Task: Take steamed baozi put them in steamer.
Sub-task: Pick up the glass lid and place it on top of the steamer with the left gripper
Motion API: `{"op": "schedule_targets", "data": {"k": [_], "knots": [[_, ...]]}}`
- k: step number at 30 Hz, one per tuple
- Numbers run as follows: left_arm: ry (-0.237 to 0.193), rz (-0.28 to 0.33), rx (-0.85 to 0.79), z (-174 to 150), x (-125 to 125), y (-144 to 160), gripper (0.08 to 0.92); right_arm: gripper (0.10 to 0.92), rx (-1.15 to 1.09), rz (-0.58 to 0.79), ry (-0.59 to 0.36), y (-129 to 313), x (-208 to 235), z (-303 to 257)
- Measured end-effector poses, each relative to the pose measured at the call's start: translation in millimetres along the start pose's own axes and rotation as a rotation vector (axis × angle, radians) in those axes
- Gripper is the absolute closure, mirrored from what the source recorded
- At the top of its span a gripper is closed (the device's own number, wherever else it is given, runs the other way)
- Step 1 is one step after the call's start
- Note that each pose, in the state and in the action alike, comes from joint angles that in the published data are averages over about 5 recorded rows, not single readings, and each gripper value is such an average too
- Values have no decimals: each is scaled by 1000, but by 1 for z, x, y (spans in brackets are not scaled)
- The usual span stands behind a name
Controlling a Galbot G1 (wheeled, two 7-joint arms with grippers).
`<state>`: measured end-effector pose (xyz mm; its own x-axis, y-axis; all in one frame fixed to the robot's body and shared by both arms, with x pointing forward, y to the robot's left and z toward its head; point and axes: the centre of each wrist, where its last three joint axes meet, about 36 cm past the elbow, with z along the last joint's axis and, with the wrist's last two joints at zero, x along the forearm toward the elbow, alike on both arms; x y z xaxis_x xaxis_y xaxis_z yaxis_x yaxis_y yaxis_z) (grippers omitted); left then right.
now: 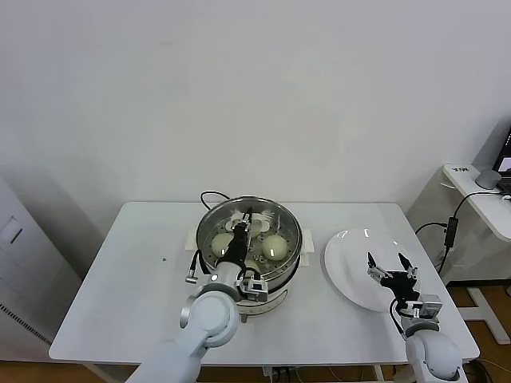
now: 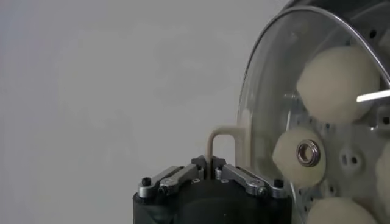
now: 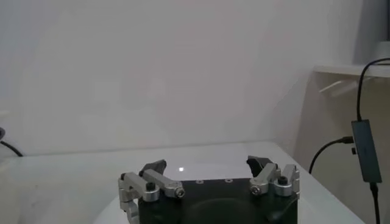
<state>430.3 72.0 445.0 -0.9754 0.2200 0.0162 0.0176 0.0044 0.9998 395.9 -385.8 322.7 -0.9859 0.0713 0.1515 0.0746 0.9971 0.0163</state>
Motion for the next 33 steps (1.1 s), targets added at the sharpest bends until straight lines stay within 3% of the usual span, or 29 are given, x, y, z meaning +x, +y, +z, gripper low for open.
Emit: {"op": "schedule_targets", "data": {"k": [19,28,33], "knots": [[19,11,29,-10,1,-10,863,200,-4,3,3,-1,2,3],[27,6,68,-4,10,-10,619,200,-6,0,1,-1,2,4],[-1,23,130,4,24,3,472,200,-5,-3,-1,-2,1,4]]}}
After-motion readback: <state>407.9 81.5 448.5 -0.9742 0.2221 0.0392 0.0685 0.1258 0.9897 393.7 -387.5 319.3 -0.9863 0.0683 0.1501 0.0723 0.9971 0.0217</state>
